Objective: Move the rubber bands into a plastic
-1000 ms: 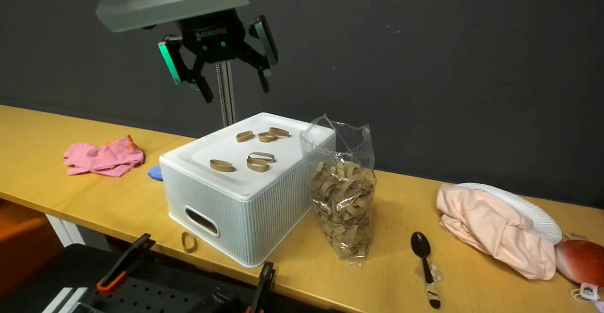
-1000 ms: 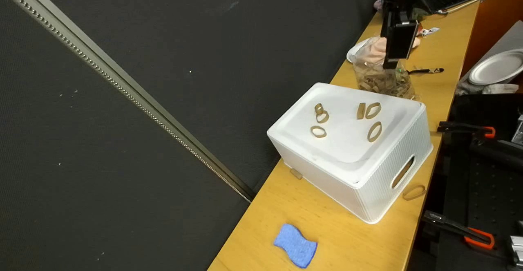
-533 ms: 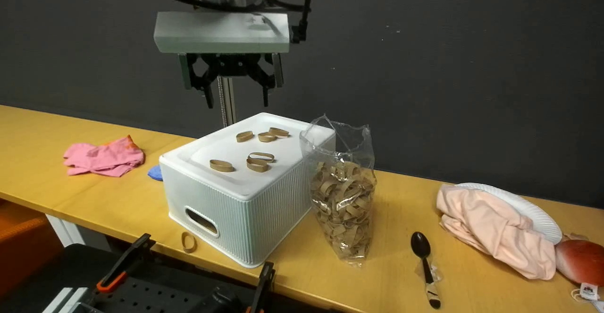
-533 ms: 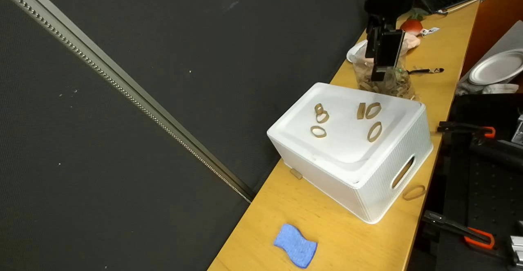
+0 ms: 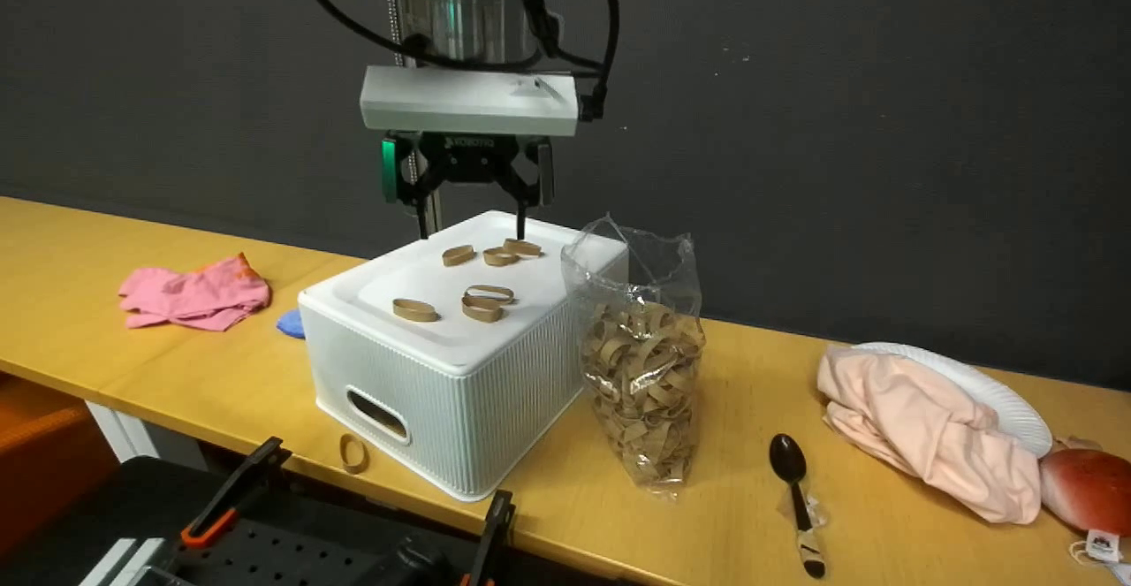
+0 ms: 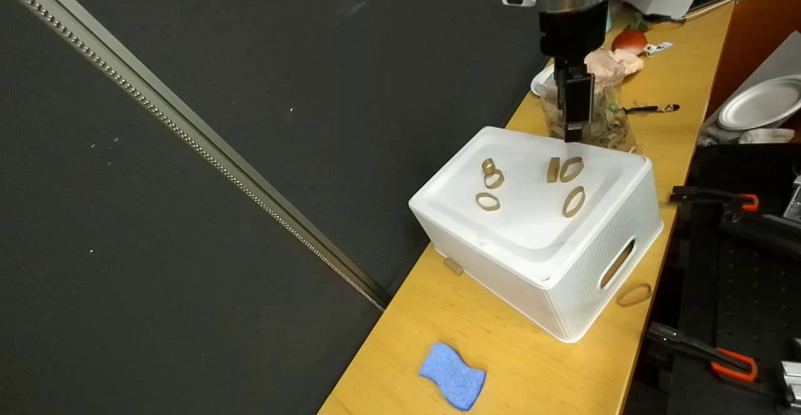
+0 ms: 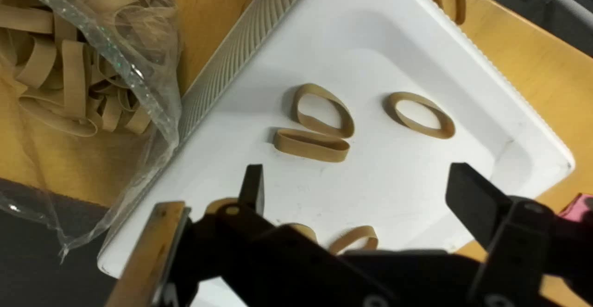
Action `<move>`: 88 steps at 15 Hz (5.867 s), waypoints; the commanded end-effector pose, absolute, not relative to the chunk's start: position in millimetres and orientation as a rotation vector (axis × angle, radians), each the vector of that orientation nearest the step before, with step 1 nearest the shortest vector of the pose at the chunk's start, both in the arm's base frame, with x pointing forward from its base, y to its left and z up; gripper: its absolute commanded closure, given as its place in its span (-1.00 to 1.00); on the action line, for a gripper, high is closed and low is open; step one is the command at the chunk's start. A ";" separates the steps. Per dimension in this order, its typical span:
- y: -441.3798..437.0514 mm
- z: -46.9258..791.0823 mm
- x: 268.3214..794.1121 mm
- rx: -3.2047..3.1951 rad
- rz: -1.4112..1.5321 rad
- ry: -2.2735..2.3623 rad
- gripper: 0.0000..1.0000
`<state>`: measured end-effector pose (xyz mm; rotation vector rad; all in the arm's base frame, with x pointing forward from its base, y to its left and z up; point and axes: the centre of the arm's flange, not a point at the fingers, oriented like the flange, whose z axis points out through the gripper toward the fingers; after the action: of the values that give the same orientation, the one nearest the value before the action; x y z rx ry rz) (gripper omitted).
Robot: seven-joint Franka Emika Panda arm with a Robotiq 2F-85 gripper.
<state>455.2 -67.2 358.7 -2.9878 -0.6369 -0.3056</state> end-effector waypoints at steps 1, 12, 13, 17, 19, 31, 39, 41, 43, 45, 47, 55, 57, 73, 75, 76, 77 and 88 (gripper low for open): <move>-67.9 340.2 485.8 -3.052 -0.196 -0.645 -1.00; -37.4 298.8 480.9 -3.060 -0.165 -0.818 -1.00; -36.4 295.7 480.1 -3.058 -0.164 -0.822 -1.00; -33.1 280.2 476.1 -3.048 -0.151 -0.836 -1.00; -33.1 273.8 474.8 -3.045 -0.150 -0.846 -1.00; -25.2 267.6 471.7 -3.020 -0.200 -0.921 0.06; -22.2 275.9 468.9 -3.014 -0.239 -0.948 1.00; -21.0 280.3 467.6 -3.018 -0.239 -0.950 1.00; -22.2 287.0 464.3 -3.027 -0.246 -0.952 0.99; -25.3 298.2 462.1 -3.043 -0.263 -0.957 0.99; -30.8 313.9 460.9 -3.057 -0.305 -0.955 0.99; -72.0 359.1 476.9 -3.135 -0.451 -0.866 0.99; -87.9 373.5 475.6 -3.164 -0.489 -0.825 0.99; -163.4 387.2 457.2 -3.291 -0.505 -0.545 0.45; -162.8 385.3 456.4 -3.291 -0.501 -0.526 0.22; -161.0 384.7 456.8 -3.290 -0.497 -0.521 0.05; -158.4 384.1 458.3 -3.289 -0.495 -0.520 -0.08; -79.8 374.3 494.8 -2.999 -0.446 -0.785 -1.00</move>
<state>483.1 -74.2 372.2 -3.0810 -0.7500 -0.5016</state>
